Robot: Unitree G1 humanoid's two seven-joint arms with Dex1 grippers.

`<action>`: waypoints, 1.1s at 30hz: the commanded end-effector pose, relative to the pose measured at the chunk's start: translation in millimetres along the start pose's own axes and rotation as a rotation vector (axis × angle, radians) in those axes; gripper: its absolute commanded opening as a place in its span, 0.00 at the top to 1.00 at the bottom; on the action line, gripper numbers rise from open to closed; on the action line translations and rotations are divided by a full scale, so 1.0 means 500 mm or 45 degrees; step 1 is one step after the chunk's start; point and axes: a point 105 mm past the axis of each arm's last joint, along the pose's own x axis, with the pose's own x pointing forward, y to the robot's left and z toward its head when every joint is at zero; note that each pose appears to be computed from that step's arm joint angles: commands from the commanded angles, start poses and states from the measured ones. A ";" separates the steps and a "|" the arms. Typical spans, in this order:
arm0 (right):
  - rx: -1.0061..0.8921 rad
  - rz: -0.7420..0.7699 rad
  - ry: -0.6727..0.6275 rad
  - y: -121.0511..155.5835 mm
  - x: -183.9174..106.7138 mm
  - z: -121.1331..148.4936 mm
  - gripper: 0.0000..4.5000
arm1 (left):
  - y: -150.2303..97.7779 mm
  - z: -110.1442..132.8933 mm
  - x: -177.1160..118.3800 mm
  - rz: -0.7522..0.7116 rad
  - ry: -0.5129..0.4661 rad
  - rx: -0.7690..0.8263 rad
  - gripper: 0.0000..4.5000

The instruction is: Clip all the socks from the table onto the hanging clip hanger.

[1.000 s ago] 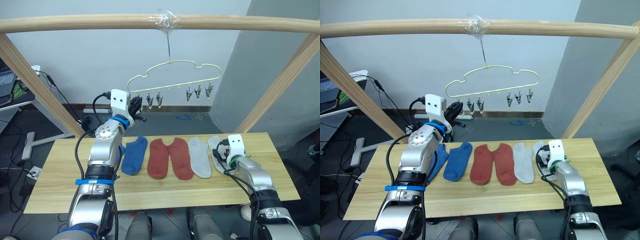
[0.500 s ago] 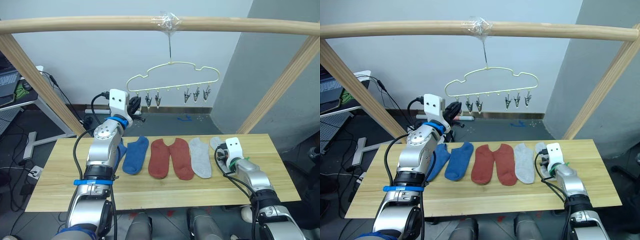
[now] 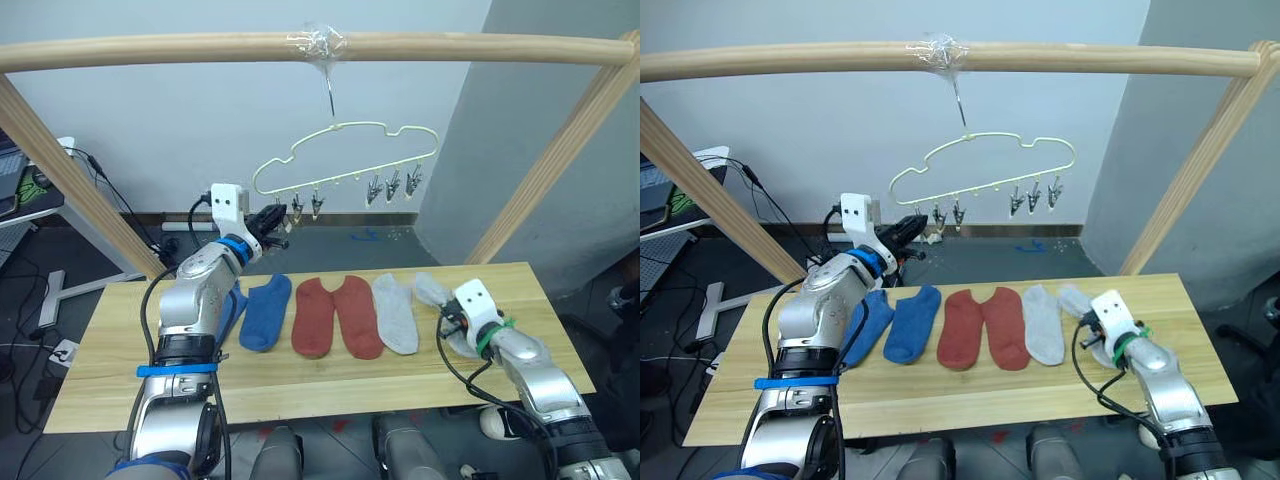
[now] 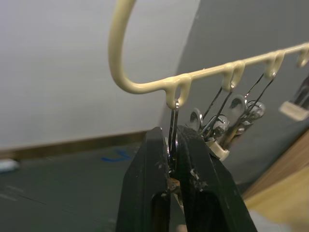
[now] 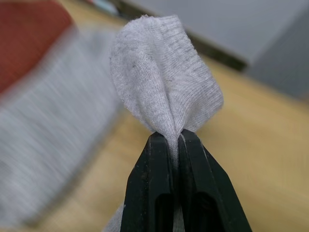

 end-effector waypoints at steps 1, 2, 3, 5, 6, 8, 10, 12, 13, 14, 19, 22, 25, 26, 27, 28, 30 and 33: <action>-0.024 0.139 -0.168 0.066 -0.001 0.114 0.99 | -0.021 0.046 -0.019 -0.139 -0.035 -0.414 1.00; 0.002 0.165 -0.207 0.083 0.006 0.140 0.99 | -0.027 0.051 -0.021 -0.165 -0.034 -0.462 1.00; 0.017 0.182 -0.228 0.095 0.009 0.156 0.99 | -0.030 0.054 -0.023 -0.177 -0.030 -0.492 1.00; 0.055 0.229 -0.276 0.123 0.019 0.193 0.99 | -0.041 0.059 -0.024 -0.212 -0.022 -0.547 1.00; 0.065 0.248 -0.295 0.134 0.023 0.209 0.99 | -0.047 0.062 -0.025 -0.231 -0.020 -0.563 1.00; 0.070 0.277 -0.318 0.154 0.031 0.231 0.99 | -0.056 0.066 -0.026 -0.248 -0.021 -0.590 1.00; 0.090 0.288 -0.332 0.168 0.039 0.246 0.99 | -0.064 0.066 -0.026 -0.265 -0.014 -0.596 1.00; 0.103 0.298 -0.336 0.176 0.043 0.252 0.99 | -0.071 0.065 -0.028 -0.281 -0.007 -0.599 1.00; 0.121 0.304 -0.344 0.182 0.046 0.259 0.99 | -0.079 0.066 -0.029 -0.303 -0.001 -0.601 1.00; 0.135 0.309 -0.350 0.187 0.049 0.265 0.99 | -0.085 0.066 -0.030 -0.319 0.003 -0.603 1.00; 0.194 0.330 -0.377 0.198 0.046 0.286 0.99 | -0.098 0.068 -0.034 -0.354 0.008 -0.608 1.00; 0.214 0.331 -0.386 0.198 0.045 0.294 0.99 | -0.104 0.065 -0.036 -0.369 0.023 -0.598 1.00; 0.229 0.337 -0.400 0.198 0.044 0.304 0.99 | -0.106 0.063 -0.037 -0.370 0.024 -0.600 1.00; 0.234 0.340 -0.405 0.198 0.043 0.308 0.99 | -0.106 0.063 -0.037 -0.368 0.023 -0.602 1.00; 0.237 0.341 -0.407 0.197 0.042 0.311 0.99 | -0.105 0.064 -0.038 -0.368 0.021 -0.604 1.00; 0.239 0.341 -0.408 0.196 0.041 0.312 0.99 | -0.105 0.065 -0.038 -0.368 0.020 -0.606 1.00; 0.234 0.341 -0.400 0.194 0.038 0.307 0.99 | -0.101 0.068 -0.039 -0.361 0.015 -0.606 1.00; 0.233 0.343 -0.390 0.193 0.033 0.300 0.99 | -0.098 0.070 -0.040 -0.358 0.016 -0.601 1.00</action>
